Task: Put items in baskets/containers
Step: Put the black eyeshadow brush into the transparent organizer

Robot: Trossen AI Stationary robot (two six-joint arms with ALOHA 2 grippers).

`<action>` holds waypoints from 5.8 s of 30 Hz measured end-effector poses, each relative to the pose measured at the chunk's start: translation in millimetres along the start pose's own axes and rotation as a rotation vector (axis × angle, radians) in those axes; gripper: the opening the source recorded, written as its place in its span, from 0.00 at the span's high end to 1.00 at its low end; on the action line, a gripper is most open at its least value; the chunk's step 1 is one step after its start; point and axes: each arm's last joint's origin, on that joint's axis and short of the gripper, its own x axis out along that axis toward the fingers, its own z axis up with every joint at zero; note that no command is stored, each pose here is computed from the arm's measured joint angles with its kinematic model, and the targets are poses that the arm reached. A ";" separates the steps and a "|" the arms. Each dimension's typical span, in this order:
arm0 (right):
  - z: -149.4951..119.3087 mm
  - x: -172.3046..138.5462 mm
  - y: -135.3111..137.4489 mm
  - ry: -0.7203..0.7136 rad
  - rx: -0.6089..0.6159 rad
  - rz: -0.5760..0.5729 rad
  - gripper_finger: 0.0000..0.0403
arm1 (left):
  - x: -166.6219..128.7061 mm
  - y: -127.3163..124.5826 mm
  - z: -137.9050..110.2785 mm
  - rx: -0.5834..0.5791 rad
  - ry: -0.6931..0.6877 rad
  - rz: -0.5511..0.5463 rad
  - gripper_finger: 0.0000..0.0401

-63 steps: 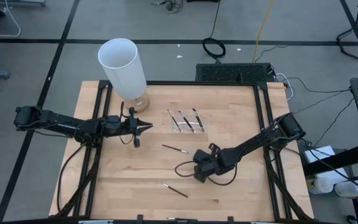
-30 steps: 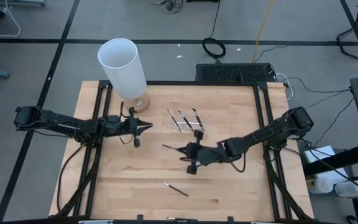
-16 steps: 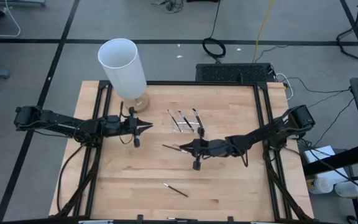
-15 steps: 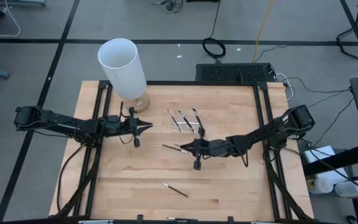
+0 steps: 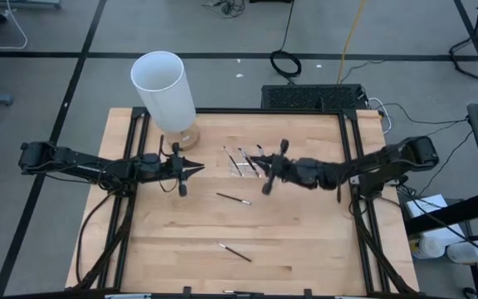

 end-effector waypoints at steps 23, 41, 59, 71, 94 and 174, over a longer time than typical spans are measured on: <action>-78.6 -12.8 -42.3 -0.113 0.158 -0.089 1.00 | -0.2 1.3 7.2 0.032 -0.073 0.012 0.90; -92.7 -8.5 -40.2 -0.072 0.192 -0.131 1.00 | -0.1 1.2 6.6 0.009 -0.068 0.009 0.90; -94.6 -8.5 -40.2 -0.052 0.205 -0.149 1.00 | -0.3 1.3 7.9 -0.027 -0.081 0.009 0.90; -103.4 -9.1 -38.7 0.027 0.286 -0.191 1.00 | -0.3 1.3 8.2 -0.038 -0.084 0.008 0.90; -120.2 4.1 -30.4 0.088 0.293 -0.192 1.00 | -0.4 0.6 9.6 -0.080 -0.100 -0.014 0.90; -124.8 4.0 -31.7 0.123 0.349 -0.201 1.00 | -4.1 -8.1 17.5 0.024 -0.183 -0.103 0.90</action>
